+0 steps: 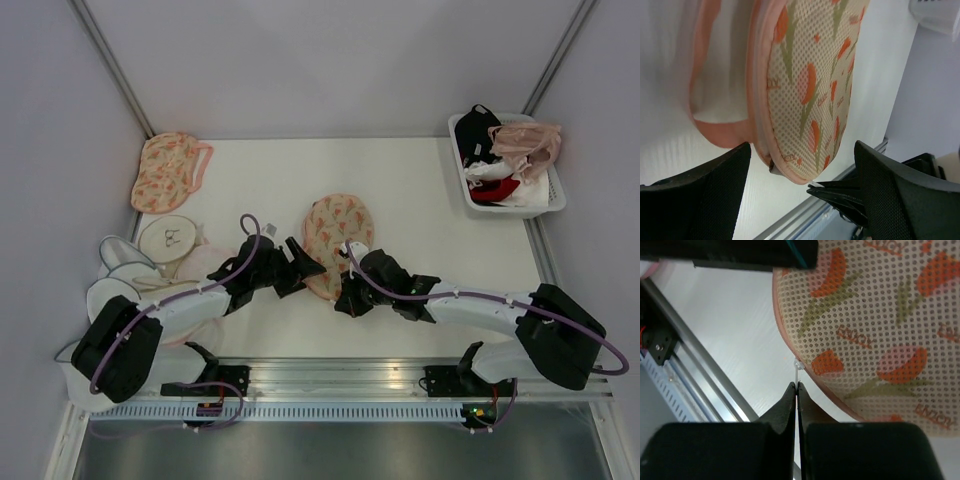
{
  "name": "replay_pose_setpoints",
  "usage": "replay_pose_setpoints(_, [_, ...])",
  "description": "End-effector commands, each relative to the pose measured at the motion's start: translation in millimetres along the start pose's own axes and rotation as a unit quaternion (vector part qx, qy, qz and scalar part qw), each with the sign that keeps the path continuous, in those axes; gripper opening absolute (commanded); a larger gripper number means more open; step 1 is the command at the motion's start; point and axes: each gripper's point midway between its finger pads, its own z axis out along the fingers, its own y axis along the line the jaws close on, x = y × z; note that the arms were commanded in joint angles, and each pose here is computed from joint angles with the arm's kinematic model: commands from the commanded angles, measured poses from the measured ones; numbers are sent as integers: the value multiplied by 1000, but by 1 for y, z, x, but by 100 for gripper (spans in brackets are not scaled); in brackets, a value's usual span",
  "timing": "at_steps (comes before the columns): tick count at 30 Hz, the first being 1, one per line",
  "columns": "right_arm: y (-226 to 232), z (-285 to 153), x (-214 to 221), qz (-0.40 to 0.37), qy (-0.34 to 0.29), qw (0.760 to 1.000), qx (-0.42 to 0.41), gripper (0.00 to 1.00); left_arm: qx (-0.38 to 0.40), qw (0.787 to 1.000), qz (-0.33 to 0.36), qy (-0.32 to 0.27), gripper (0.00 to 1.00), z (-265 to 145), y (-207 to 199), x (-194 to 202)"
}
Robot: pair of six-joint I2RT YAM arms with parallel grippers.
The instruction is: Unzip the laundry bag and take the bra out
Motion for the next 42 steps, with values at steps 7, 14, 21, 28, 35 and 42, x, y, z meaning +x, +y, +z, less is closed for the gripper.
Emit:
replay_pose_setpoints(7, [41, 12, -34, -34, -32, 995, -90, 0, 32, 997, -56, 31, 86, -8, -4, 40])
replay_pose_setpoints(14, [48, 10, -35, -37, -34, 993, -103, 1, 45, 997, -58, 9, 34, -2, -3, 34])
replay_pose_setpoints(21, [30, 8, -25, -42, -10, 998, -52, 0, 32, 998, -52, -6, 2, 6, -6, 25])
replay_pose_setpoints(28, [-36, -11, 24, -24, 67, 990, 120, 0, 22, 998, -47, -26, 2, -1, 1, 8])
replay_pose_setpoints(35, [-93, -39, 24, 0, 37, 956, 290, 0, 21, 999, -34, -19, 2, -6, 3, 8])
replay_pose_setpoints(42, [-141, -45, 6, -1, 11, 909, 416, 0, 30, 999, -22, 15, 2, -8, 2, 21])
